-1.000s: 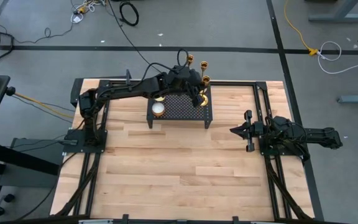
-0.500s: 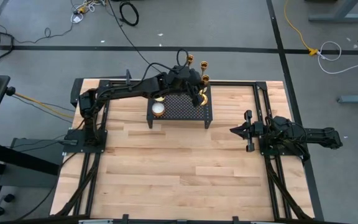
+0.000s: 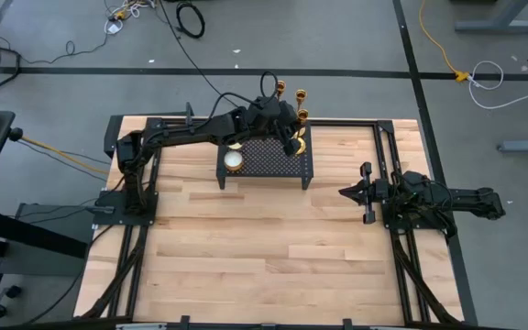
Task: Pick & Place candle stick holders
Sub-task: Adjust the candle holders on the shelf
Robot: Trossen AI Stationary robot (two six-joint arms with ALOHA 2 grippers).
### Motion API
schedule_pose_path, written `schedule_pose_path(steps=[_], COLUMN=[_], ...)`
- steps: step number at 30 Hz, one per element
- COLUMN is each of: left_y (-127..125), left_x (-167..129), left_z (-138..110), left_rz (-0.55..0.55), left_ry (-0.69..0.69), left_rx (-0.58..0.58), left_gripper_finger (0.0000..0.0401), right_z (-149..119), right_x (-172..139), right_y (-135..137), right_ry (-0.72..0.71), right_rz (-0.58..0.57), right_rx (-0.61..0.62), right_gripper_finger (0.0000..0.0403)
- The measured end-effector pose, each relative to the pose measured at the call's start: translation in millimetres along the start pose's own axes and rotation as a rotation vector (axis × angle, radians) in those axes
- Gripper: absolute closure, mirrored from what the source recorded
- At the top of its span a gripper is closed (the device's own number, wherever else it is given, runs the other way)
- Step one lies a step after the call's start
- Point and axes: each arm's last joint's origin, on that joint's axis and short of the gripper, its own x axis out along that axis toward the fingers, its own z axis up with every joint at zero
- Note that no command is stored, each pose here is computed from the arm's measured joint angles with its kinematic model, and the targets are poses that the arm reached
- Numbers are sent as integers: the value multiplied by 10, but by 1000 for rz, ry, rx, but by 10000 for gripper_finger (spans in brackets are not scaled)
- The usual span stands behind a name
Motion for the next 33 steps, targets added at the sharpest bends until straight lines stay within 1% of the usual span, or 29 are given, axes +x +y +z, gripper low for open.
schedule_pose_path(steps=[5,20,33], left_y=[-2,-63,-102], left_x=[-1,-12,-23], left_z=[1,4,4], left_rz=[-13,-223,-357], left_ry=[0,-3,-4], left_rx=[0,1,1], left_gripper_finger=[369,369,369], right_z=[0,1,0], right_x=[0,0,0], right_y=[0,0,0], right_ry=[0,0,0], right_rz=[0,0,0], right_rx=[0,0,0], right_gripper_finger=[389,389,389])
